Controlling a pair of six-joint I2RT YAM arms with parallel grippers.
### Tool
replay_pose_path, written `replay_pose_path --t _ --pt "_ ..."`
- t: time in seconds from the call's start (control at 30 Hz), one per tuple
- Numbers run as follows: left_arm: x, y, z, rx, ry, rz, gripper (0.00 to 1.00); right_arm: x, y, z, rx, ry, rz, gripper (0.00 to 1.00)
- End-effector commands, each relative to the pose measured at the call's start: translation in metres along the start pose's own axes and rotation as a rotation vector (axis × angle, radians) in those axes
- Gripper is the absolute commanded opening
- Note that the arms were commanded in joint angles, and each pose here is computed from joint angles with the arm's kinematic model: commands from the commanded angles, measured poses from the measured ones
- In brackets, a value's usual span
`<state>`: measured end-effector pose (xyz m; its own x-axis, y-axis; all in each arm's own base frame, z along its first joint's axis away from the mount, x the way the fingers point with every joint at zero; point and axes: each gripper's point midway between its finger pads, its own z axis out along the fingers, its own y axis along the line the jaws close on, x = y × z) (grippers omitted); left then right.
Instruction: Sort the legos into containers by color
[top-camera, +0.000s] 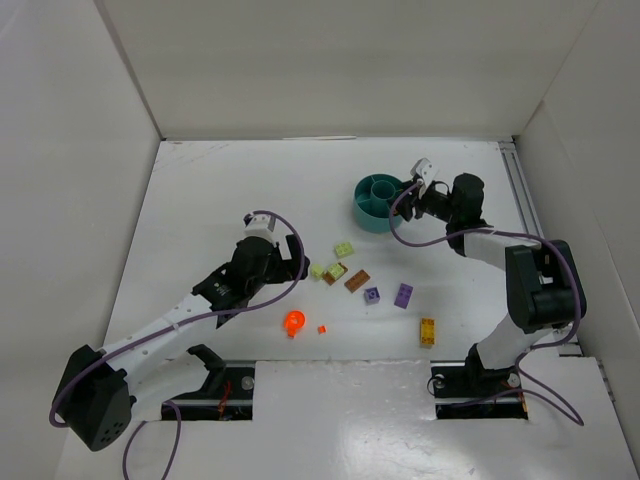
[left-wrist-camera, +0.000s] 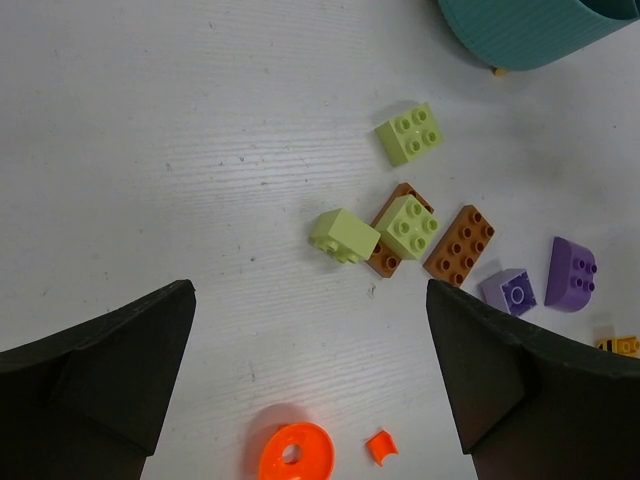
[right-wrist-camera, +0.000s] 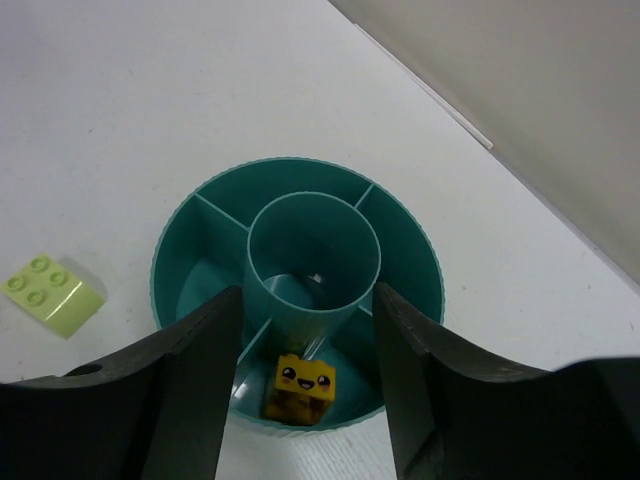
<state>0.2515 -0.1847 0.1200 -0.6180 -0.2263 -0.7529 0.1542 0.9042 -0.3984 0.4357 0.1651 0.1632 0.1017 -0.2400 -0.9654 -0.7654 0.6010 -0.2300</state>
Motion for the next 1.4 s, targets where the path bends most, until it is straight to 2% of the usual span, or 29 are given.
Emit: replay_pose_path --t 0.0,0.07,0.13,0.2,0.23,0.27,0.3,0.33,0.37,0.4,0.43,0.47,0.5,0.53,0.57,0.6,0.67,0.73,0.8,0.97,1.17,1.27,1.37 --pt "-0.003 -0.006 0.0 0.03 -0.017 0.021 1.0 -0.016 -0.007 -0.001 0.008 -0.05 -0.046 0.61" --pt "-0.007 -0.008 0.0 0.035 -0.024 0.019 1.0 -0.03 -0.008 -0.007 0.028 -0.069 -0.048 0.61" --pt "-0.006 -0.014 -0.002 0.065 -0.007 0.044 1.0 -0.036 -0.011 -0.013 0.068 -0.062 -0.026 0.65" --pt "-0.012 -0.027 -0.005 0.113 0.005 0.052 1.0 -0.053 -0.022 -0.029 0.151 -0.052 0.011 0.73" --pt "-0.012 -0.033 -0.008 0.128 0.009 0.06 1.0 -0.042 -0.031 -0.038 0.239 0.025 0.073 0.85" --pt "-0.016 -0.045 -0.01 0.153 0.006 0.068 1.0 -0.041 -0.034 -0.047 0.293 0.056 0.128 0.9" --pt "-0.012 -0.05 -0.009 0.149 0.02 0.085 1.0 -0.058 -0.041 -0.065 0.361 0.048 0.125 0.97" --pt "-0.006 -0.066 -0.012 0.156 0.011 0.113 1.0 -0.052 -0.052 -0.083 0.486 0.092 0.162 1.0" --pt "0.001 -0.075 -0.013 0.149 0.026 0.131 1.0 -0.035 -0.047 -0.1 0.546 0.186 0.236 1.0" --pt "0.004 -0.09 -0.012 0.143 0.045 0.166 1.0 -0.052 -0.047 -0.121 0.622 0.171 0.263 1.0" --pt "0.017 -0.111 -0.017 0.172 0.065 0.204 1.0 -0.045 -0.047 -0.141 0.701 0.218 0.315 1.0" --pt "0.025 -0.124 -0.018 0.19 0.089 0.219 1.0 -0.015 -0.037 -0.174 0.824 0.375 0.387 1.0" --pt "0.022 -0.144 -0.02 0.221 0.089 0.205 1.0 -0.015 -0.035 -0.194 0.9 0.403 0.437 1.0" --pt "0.04 -0.151 -0.01 0.21 0.137 0.23 1.0 -0.025 -0.03 -0.217 0.968 0.406 0.442 1.0" --pt "0.054 -0.167 -0.013 0.238 0.165 0.248 1.0 -0.025 -0.03 -0.242 1.076 0.45 0.434 1.0" --pt "0.065 -0.179 -0.013 0.252 0.185 0.26 1.0 -0.012 -0.016 -0.266 1.119 0.547 0.453 1.0" --pt "0.092 -0.212 -0.011 0.29 0.239 0.302 1.0 -0.023 -0.009 -0.295 1.211 0.534 0.457 1.0" --pt "0.098 -0.246 -0.012 0.337 0.239 0.302 1.0 -0.023 0.001 -0.313 1.247 0.563 0.453 1.0" --pt "0.133 -0.257 -0.001 0.332 0.318 0.345 1.0 -0.032 0.006 -0.324 1.27 0.525 0.443 1.0" --pt "0.165 -0.283 0.015 0.308 0.374 0.336 0.98 -0.036 0.012 -0.332 1.297 0.491 0.466 1.0" --pt "0.189 -0.293 0.035 0.284 0.39 0.327 0.88 -0.042 0.01 -0.336 1.313 0.481 0.46 1.0" --pt "0.194 -0.297 0.043 0.247 0.373 0.349 0.88 -0.042 0.01 -0.336 1.313 0.481 0.46 1.0" --pt "0.195 -0.298 0.051 0.223 0.36 0.357 0.79 -0.042 0.01 -0.336 1.313 0.481 0.46 1.0"
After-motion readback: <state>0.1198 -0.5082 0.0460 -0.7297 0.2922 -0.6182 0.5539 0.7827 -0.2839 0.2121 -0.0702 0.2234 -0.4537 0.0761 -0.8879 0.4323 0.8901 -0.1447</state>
